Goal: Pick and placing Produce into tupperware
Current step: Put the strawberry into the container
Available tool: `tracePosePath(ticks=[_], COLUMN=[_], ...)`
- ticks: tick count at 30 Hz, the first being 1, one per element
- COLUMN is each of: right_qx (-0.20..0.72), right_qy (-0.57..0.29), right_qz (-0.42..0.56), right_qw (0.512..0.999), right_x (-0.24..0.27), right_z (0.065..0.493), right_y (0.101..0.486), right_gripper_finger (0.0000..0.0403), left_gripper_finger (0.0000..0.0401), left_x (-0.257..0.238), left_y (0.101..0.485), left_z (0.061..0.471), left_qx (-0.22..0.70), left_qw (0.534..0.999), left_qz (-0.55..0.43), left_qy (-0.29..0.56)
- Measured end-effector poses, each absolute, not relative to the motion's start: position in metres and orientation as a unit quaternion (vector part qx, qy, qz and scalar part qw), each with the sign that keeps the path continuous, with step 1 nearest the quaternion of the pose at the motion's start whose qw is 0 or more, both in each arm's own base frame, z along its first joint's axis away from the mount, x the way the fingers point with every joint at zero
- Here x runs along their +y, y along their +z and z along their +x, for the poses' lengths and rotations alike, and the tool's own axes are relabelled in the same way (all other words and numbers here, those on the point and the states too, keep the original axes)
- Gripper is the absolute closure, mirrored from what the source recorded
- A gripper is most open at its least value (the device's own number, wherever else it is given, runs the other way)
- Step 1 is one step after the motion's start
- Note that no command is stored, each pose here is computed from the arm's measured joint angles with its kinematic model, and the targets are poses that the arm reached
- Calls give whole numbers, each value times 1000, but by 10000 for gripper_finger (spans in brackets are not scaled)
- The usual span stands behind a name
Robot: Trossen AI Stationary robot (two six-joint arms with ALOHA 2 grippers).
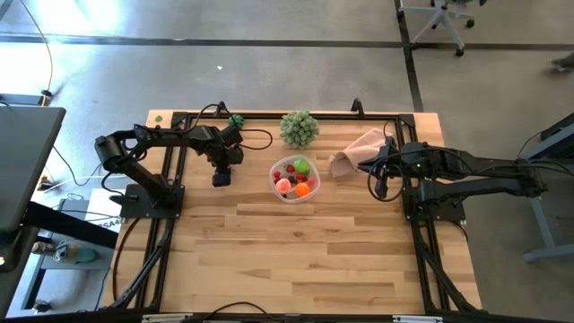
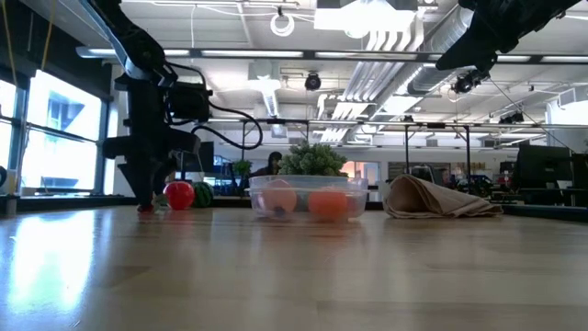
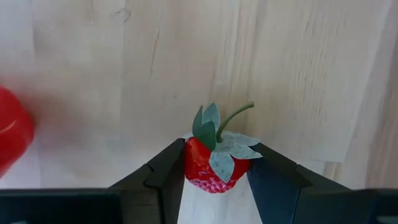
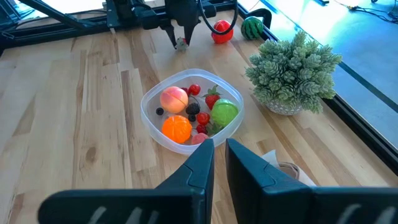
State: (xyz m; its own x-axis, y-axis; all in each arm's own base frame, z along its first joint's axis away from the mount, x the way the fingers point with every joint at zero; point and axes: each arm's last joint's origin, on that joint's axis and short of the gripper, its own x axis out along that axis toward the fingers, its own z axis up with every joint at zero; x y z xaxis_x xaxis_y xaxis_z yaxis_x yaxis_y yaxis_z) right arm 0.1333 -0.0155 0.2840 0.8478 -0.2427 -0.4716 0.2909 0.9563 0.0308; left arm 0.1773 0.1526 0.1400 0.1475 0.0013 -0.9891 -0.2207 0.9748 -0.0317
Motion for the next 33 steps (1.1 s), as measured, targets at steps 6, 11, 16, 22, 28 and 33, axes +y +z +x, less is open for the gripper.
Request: tracePosePath(ticks=[6, 11, 16, 22, 28, 33], right_qx=[238, 238, 238, 238, 238, 238], right_qy=[-139, -139, -139, -139, -139, -139], right_qz=[50, 51, 50, 51, 50, 50], right_qw=[960, 960, 960, 960, 960, 960], right_x=[-16, -16, -16, -16, -16, -16], right_z=[133, 133, 133, 133, 133, 133], right_y=[284, 284, 284, 284, 284, 284], right_gripper_finger=[373, 373, 373, 373, 373, 373], left_gripper_finger=[258, 257, 255, 258, 258, 258], left_x=[153, 153, 154, 159, 166, 163], left_y=[140, 140, 141, 154, 186, 217], left_z=[178, 178, 180, 188, 202, 226], left_qx=[648, 648, 640, 612, 551, 480], left_qw=[753, 754, 760, 784, 826, 871], left_qz=[-84, -84, -80, -84, -79, -27], left_qy=[73, 74, 77, 66, 84, 95])
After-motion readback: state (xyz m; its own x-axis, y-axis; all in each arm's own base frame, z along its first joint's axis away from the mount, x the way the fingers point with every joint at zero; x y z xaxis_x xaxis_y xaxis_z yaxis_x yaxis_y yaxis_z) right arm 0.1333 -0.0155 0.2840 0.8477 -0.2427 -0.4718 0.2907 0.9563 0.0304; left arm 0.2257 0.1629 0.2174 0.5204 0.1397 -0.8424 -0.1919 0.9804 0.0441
